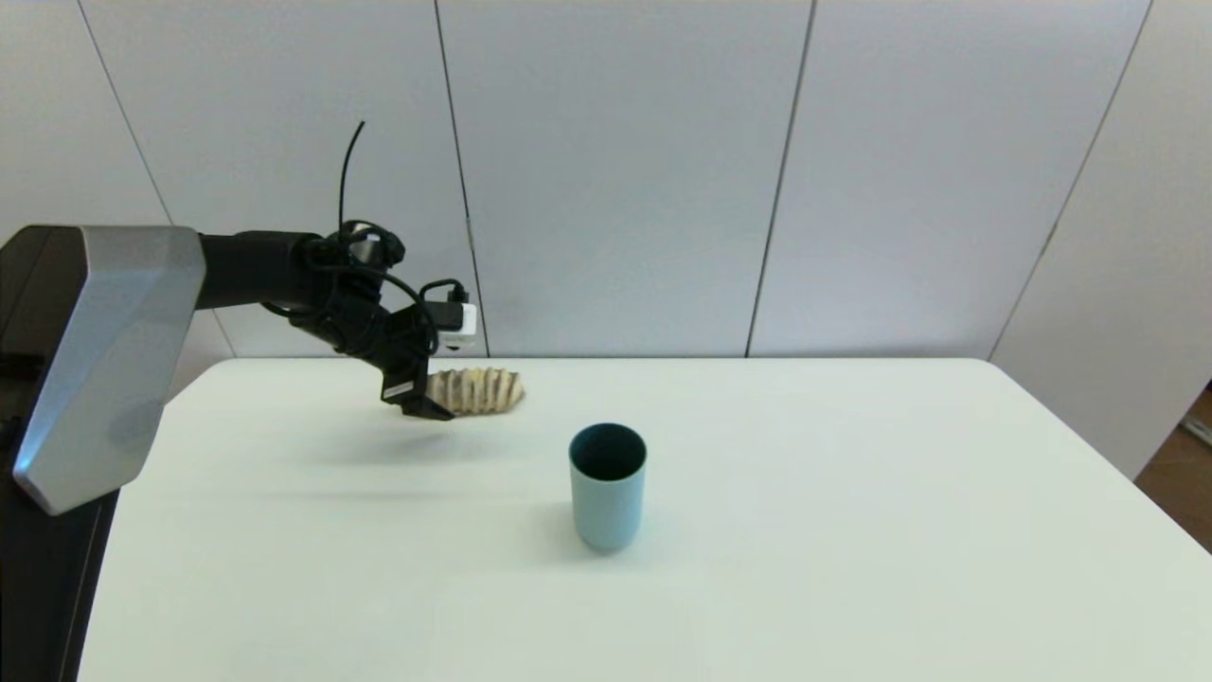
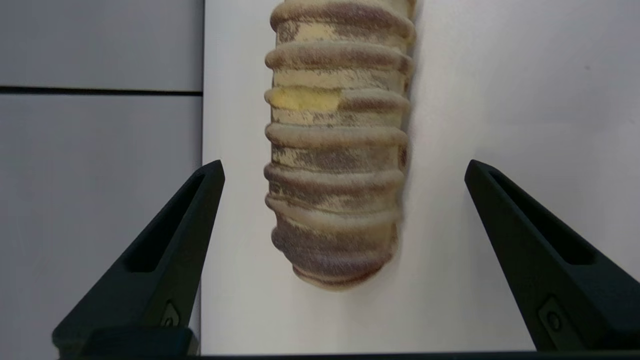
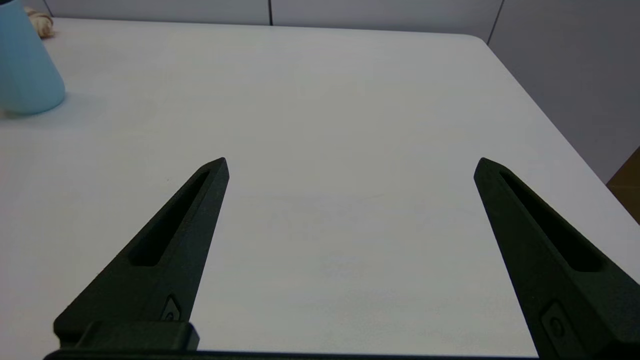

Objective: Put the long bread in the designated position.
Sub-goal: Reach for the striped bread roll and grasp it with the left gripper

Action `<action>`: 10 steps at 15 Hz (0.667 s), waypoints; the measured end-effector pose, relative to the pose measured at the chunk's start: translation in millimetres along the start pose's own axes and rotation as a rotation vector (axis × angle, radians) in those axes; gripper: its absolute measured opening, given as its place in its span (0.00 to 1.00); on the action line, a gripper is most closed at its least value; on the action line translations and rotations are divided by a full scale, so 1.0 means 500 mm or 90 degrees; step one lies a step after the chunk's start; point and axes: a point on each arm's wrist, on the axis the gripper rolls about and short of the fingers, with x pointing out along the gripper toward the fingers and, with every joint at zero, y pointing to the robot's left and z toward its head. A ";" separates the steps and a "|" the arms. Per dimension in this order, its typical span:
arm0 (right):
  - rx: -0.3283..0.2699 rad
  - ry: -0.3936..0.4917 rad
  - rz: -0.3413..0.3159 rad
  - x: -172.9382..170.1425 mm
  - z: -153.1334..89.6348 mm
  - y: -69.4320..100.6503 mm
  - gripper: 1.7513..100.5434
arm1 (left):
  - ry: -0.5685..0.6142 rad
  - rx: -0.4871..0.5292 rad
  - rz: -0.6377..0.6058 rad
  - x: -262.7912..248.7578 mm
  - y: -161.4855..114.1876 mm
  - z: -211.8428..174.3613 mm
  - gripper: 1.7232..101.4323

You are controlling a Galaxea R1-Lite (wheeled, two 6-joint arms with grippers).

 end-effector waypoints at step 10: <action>0.000 0.000 0.000 0.000 0.000 0.000 0.97 | -0.015 -0.004 -0.021 0.034 -0.005 -0.018 0.77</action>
